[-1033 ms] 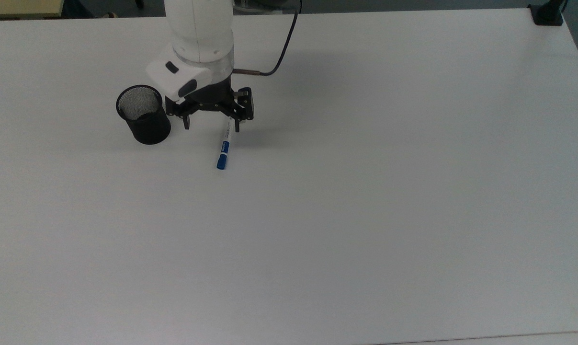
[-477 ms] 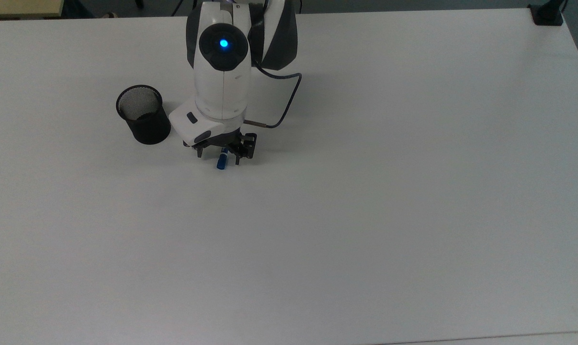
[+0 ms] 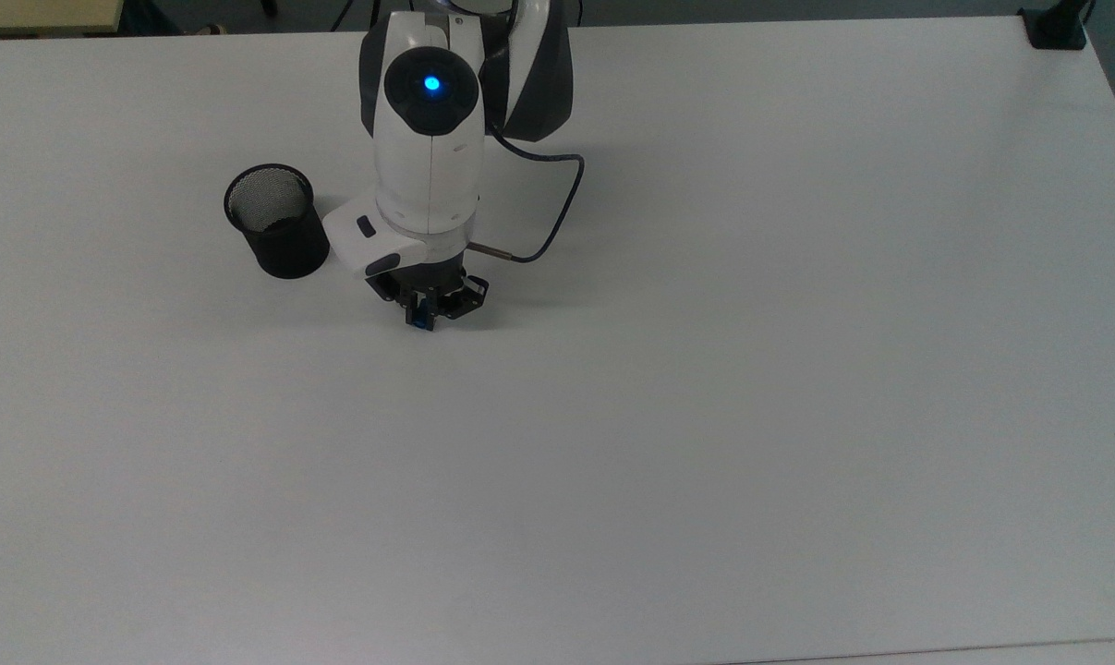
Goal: Insert the marker
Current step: 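Close the gripper on the marker's blue-capped end, then lift the marker and carry it over the black mesh cup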
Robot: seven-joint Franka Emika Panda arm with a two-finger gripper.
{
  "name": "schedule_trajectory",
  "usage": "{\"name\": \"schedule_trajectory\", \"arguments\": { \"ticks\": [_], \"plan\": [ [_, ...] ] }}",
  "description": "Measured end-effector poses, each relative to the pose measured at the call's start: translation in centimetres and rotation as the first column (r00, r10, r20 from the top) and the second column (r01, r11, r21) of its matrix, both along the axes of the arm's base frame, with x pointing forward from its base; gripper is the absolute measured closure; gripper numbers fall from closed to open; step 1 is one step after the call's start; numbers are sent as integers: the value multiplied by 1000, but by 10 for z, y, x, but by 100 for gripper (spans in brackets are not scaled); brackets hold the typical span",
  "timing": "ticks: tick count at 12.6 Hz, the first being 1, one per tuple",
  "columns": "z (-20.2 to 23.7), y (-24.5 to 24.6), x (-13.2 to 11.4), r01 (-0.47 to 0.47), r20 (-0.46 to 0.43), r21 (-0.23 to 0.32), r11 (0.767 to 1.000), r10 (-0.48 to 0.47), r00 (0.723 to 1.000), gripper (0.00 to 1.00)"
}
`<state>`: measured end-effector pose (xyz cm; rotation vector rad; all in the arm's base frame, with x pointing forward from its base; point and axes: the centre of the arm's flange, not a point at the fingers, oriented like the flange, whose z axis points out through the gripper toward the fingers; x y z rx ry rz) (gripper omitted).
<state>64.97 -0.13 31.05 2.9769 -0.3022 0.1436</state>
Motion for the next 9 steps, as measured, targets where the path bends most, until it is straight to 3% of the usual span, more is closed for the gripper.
{"name": "schedule_trajectory", "arguments": {
  "ticks": [3, 6, 7, 9],
  "plan": [
    [25, -9, 5, 14, 46, 3, 1000, -14, 999, 81],
    [102, -36, 0, 49, 149, 12, 999, -50, 988, 81],
    [143, -51, -11, 57, 187, 13, 998, -58, 981, 81],
    [185, -69, -25, 43, 230, 5, 999, -43, 972, 81]
  ]
}}
